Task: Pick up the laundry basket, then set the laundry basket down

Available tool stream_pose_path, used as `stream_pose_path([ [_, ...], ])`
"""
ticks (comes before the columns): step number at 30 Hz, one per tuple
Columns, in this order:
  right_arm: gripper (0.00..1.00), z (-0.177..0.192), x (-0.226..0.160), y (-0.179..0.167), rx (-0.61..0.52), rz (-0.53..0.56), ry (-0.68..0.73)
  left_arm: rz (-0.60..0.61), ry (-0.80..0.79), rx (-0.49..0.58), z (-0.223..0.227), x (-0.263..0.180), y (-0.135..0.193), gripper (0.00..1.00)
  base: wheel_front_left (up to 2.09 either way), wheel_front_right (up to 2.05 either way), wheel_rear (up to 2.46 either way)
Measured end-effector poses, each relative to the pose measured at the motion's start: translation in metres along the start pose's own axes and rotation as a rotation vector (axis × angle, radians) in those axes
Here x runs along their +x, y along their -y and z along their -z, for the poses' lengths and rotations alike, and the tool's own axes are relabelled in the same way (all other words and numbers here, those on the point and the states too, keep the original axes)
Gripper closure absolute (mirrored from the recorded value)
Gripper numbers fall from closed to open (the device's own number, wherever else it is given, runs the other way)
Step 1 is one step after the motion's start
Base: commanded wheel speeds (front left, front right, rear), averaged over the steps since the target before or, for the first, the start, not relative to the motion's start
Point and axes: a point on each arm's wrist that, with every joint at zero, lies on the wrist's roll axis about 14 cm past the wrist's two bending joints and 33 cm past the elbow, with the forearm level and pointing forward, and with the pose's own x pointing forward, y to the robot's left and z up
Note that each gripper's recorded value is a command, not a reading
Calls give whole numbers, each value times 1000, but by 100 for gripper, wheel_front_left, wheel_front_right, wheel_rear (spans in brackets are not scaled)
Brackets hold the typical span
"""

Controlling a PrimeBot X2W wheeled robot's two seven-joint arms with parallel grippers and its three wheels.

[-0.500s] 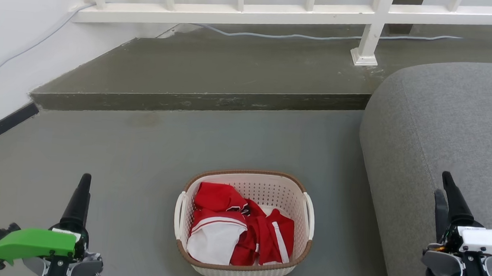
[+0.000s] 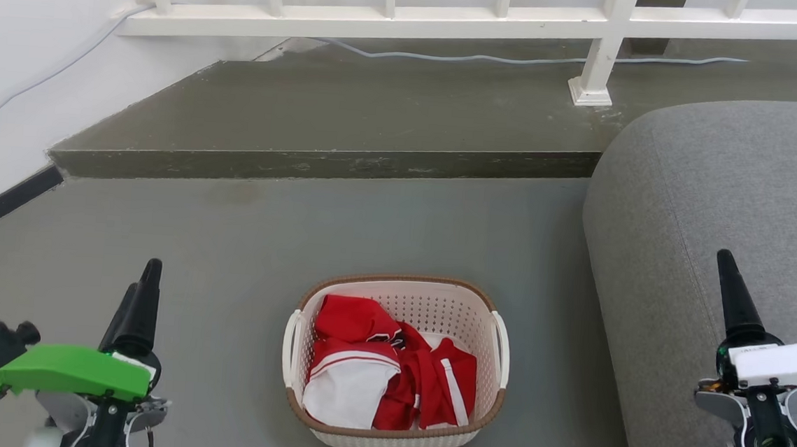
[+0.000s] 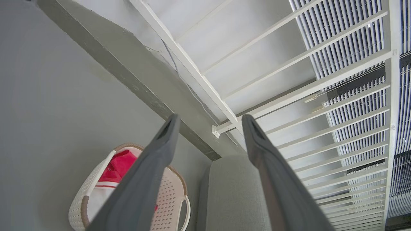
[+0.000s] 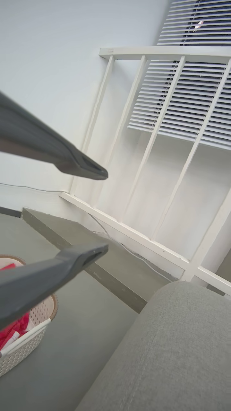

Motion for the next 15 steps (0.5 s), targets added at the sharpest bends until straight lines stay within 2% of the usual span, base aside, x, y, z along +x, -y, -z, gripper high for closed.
stream_pose_path([
  [15,0,4,2,-16,-366,-50,-20,64,-10,351,3,5,23,0,0,0,0],
])
